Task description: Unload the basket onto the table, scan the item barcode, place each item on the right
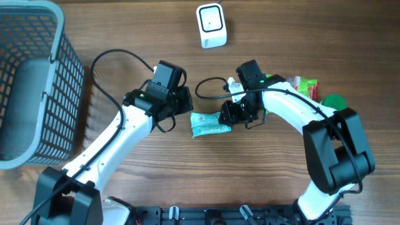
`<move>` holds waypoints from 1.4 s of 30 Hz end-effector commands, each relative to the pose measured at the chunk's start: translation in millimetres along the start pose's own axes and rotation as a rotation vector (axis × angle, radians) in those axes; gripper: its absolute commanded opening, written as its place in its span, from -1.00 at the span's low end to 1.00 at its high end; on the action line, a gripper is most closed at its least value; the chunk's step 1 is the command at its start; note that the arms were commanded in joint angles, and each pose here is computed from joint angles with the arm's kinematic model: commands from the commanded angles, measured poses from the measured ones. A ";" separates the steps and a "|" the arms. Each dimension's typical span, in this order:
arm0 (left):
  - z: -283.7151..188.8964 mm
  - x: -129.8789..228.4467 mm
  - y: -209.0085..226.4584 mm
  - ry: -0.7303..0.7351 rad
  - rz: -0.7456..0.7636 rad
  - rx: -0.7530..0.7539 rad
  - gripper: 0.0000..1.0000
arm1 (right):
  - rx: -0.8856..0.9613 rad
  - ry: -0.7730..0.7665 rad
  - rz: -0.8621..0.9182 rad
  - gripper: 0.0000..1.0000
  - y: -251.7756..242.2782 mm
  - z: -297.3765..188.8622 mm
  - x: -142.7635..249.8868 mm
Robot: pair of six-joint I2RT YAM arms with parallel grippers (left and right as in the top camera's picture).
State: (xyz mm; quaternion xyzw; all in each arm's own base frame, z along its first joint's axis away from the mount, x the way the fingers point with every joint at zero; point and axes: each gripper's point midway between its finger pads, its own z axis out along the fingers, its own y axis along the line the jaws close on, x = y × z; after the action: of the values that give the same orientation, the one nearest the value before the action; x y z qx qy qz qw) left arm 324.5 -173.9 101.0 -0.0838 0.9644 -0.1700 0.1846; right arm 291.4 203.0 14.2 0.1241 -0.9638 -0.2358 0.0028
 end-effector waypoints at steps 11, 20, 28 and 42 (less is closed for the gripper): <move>25.1 10.2 4.2 0.027 0.130 -0.068 -0.92 | 0.013 0.047 0.121 0.22 30.0 -55.1 -3.7; 75.9 19.5 16.9 0.087 0.121 -0.109 -0.92 | 0.026 0.114 0.181 -0.19 27.1 -2.8 36.9; 81.3 71.0 5.4 0.332 0.084 0.001 -0.92 | 0.205 -0.055 0.212 -0.29 -8.8 0.3 7.4; 51.0 35.7 9.4 0.206 0.063 0.004 -0.92 | -0.079 -0.050 0.189 0.17 14.9 -20.1 -6.9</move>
State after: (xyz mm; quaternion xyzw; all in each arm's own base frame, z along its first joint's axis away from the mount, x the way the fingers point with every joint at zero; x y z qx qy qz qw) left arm 307.4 -185.0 57.4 -0.0460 0.9766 -0.1897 0.0901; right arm 290.5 202.5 27.1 0.0400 -0.9661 -0.2543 0.0206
